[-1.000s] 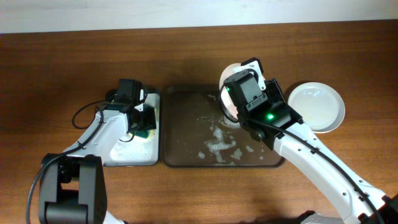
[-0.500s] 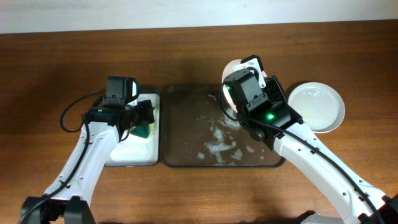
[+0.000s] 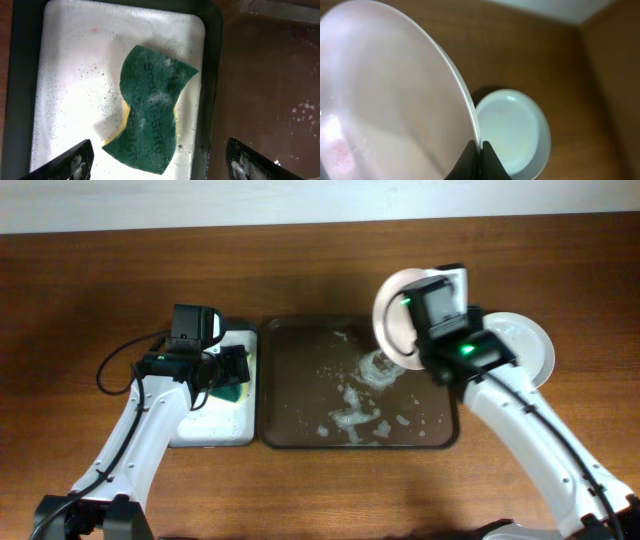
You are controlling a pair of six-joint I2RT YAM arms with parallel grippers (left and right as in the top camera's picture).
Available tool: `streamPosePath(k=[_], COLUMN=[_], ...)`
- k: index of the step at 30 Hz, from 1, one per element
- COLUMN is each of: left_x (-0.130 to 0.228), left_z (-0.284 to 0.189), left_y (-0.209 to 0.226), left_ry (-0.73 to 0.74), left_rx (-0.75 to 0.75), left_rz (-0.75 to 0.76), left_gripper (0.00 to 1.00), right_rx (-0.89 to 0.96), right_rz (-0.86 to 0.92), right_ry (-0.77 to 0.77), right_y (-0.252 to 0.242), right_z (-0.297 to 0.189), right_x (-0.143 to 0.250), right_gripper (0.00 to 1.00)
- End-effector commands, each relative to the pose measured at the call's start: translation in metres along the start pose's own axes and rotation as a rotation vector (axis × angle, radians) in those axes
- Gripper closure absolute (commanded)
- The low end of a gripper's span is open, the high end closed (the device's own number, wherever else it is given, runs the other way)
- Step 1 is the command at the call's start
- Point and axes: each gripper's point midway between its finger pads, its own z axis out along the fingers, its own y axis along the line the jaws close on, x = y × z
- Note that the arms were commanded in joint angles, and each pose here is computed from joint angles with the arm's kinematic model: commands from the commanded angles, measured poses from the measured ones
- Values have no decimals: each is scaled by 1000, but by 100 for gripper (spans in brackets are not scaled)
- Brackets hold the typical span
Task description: Clean dirty plates on tray and stack at the side
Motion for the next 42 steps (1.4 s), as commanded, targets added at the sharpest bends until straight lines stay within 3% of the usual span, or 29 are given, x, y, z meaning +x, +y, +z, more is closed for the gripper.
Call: streamPosePath(k=[1,12,20,25,28,33,36,38,42], left_x=[-2,-2,-2,-2,-2,-7,-8,-3,25], left_z=[-3,-3,-3,-3,-3,-3,-4,-3,-6], left_y=[0,0,0,0,0,-1,-1,1,10], left_ry=[-7,-7,-7,-7,-7,-26,-32,-8,117], left_rx=[7,6,6,6,7,12,14,7,12], left_rz=[-11,-11,-11,-11,-11,-50,-69,-72,-120], left_gripper=[18,18,18,18,10,1,0,0,0], right_rx=[-124,-97,-78,-254,-482,-639,-692,-679,-640], right_rz=[281,719,823,846,735,500,321,242,138], right_ry=[98,384,498,465,431,448,466,503,591], right_y=[-22,-139,-161,-136,-95,-31,12,30,48], right_z=[18,86,116,119,107,84,66,56,37], right_x=[7,85,125,106,85,75,77,85,106], right_gripper=[96,96,95,71,55,36,6,1,1])
